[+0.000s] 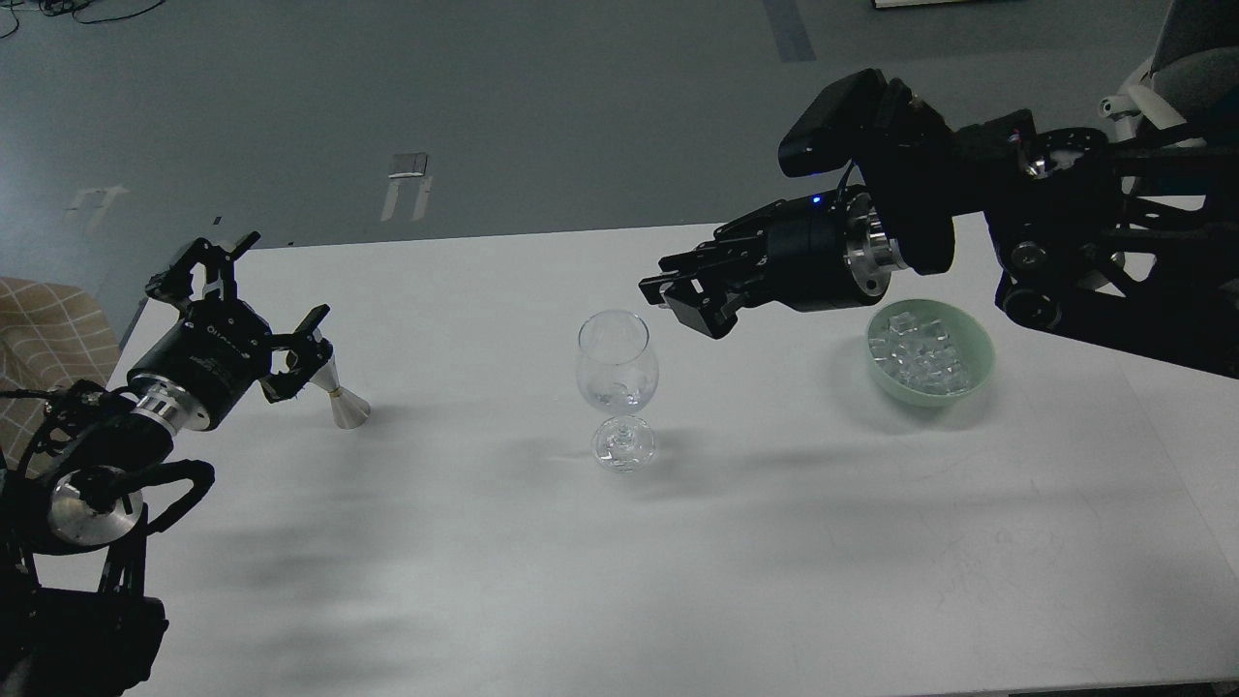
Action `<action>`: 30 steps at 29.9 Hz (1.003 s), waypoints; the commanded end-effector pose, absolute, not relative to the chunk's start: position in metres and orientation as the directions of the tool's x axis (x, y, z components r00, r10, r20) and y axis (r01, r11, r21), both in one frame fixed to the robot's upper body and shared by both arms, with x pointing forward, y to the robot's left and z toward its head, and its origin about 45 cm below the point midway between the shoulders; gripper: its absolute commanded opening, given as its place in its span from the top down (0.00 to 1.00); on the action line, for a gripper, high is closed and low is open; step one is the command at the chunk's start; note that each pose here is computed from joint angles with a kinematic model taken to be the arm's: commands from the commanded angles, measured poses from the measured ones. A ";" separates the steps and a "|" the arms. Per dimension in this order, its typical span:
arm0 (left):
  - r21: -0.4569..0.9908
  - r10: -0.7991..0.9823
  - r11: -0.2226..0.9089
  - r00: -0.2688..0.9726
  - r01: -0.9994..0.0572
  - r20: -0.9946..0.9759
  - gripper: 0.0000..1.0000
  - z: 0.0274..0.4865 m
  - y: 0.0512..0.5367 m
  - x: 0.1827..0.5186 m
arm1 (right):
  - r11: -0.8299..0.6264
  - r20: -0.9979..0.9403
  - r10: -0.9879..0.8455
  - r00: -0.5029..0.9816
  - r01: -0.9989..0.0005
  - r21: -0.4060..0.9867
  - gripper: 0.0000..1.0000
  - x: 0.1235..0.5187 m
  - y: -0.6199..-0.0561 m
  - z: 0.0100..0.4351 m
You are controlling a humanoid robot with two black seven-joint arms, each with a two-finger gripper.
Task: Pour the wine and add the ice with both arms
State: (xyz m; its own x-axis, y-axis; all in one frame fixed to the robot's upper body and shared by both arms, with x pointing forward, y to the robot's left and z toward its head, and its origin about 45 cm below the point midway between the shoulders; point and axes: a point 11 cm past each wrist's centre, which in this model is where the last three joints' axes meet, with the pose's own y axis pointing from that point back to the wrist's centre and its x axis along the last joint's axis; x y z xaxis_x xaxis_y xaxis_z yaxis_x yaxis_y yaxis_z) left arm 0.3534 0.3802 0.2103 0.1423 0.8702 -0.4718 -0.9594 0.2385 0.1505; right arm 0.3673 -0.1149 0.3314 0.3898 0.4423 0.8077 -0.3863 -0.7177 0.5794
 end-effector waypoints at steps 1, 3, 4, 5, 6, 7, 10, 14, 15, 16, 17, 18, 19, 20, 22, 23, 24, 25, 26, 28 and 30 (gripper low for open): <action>0.148 0.869 0.241 0.145 -0.959 -0.472 0.04 0.211 0.379 0.353 | -0.719 0.807 0.446 0.387 -0.381 0.581 0.91 0.369 -0.108 0.330; 0.146 0.869 0.242 0.147 -0.959 -0.473 0.04 0.211 0.379 0.354 | -0.717 0.800 0.454 0.392 -0.373 0.589 0.91 0.368 -0.106 0.326; 0.147 0.869 0.242 0.147 -0.959 -0.473 0.04 0.211 0.378 0.354 | -0.716 0.793 0.465 0.394 -0.361 0.598 0.91 0.366 -0.103 0.321; 0.146 0.868 0.242 0.147 -0.959 -0.474 0.04 0.211 0.378 0.354 | -0.717 0.793 0.464 0.394 -0.358 0.598 0.91 0.366 -0.101 0.321; 0.147 0.869 0.242 0.147 -0.959 -0.473 0.04 0.211 0.378 0.354 | -0.719 0.792 0.459 0.403 -0.355 0.598 0.91 0.367 -0.100 0.320; 0.147 0.869 0.242 0.147 -0.959 -0.473 0.04 0.211 0.378 0.354 | -0.720 0.790 0.455 0.410 -0.353 0.598 0.91 0.366 -0.100 0.319; 0.148 0.869 0.241 0.145 -0.959 -0.472 0.04 0.211 0.379 0.353 | -0.728 0.787 0.441 0.430 -0.342 0.595 0.90 0.367 -0.093 0.318; 0.147 0.869 0.241 0.146 -0.959 -0.472 0.04 0.211 0.379 0.354 | -0.730 0.788 0.438 0.433 -0.341 0.593 0.90 0.371 -0.084 0.312; 0.149 0.869 0.241 0.145 -0.959 -0.472 0.04 0.211 0.379 0.353 | -0.731 0.788 0.438 0.432 -0.340 0.593 0.90 0.371 -0.083 0.311; 0.147 0.870 0.242 0.146 -0.959 -0.472 0.04 0.211 0.379 0.353 | -0.730 0.788 0.438 0.433 -0.341 0.593 0.90 0.371 -0.083 0.311; 0.144 0.870 0.242 0.149 -0.959 -0.471 0.04 0.212 0.379 0.354 | -0.731 0.788 0.439 0.432 -0.338 0.593 0.90 0.371 -0.082 0.311; 0.143 0.871 0.242 0.149 -0.960 -0.469 0.04 0.213 0.379 0.354 | -0.731 0.788 0.439 0.432 -0.338 0.593 0.89 0.371 -0.081 0.311; 0.144 0.871 0.242 0.150 -0.960 -0.469 0.04 0.213 0.379 0.353 | -0.732 0.788 0.439 0.431 -0.337 0.592 0.88 0.371 -0.081 0.311; 0.143 0.871 0.243 0.151 -0.959 -0.468 0.04 0.213 0.379 0.353 | -0.730 0.786 0.439 0.435 -0.337 0.594 0.87 0.371 -0.081 0.310; 0.143 0.871 0.242 0.150 -0.960 -0.468 0.04 0.213 0.379 0.353 | -0.729 0.785 0.439 0.437 -0.337 0.596 0.86 0.371 -0.082 0.309; 0.143 0.871 0.242 0.150 -0.960 -0.468 0.04 0.213 0.379 0.353 | -0.730 0.784 0.440 0.439 -0.334 0.597 0.85 0.370 -0.081 0.307; 0.143 0.871 0.242 0.150 -0.960 -0.468 0.04 0.213 0.379 0.353 | -0.729 0.782 0.440 0.441 -0.333 0.598 0.84 0.370 -0.081 0.306; 0.143 0.869 0.243 0.150 -0.960 -0.471 0.04 0.213 0.378 0.353 | -0.732 0.781 0.440 0.444 -0.328 0.598 0.82 0.369 -0.080 0.304; 0.142 0.869 0.243 0.150 -0.960 -0.471 0.04 0.213 0.378 0.353 | -0.732 0.780 0.439 0.445 -0.327 0.598 0.79 0.369 -0.079 0.302; 0.142 0.869 0.243 0.150 -0.960 -0.471 0.04 0.213 0.378 0.353 | -0.732 0.782 0.436 0.446 -0.330 0.596 0.77 0.370 -0.080 0.302; 0.141 0.869 0.242 0.150 -0.960 -0.471 0.04 0.213 0.378 0.353 | -0.733 0.782 0.431 0.451 -0.331 0.594 0.72 0.370 -0.078 0.300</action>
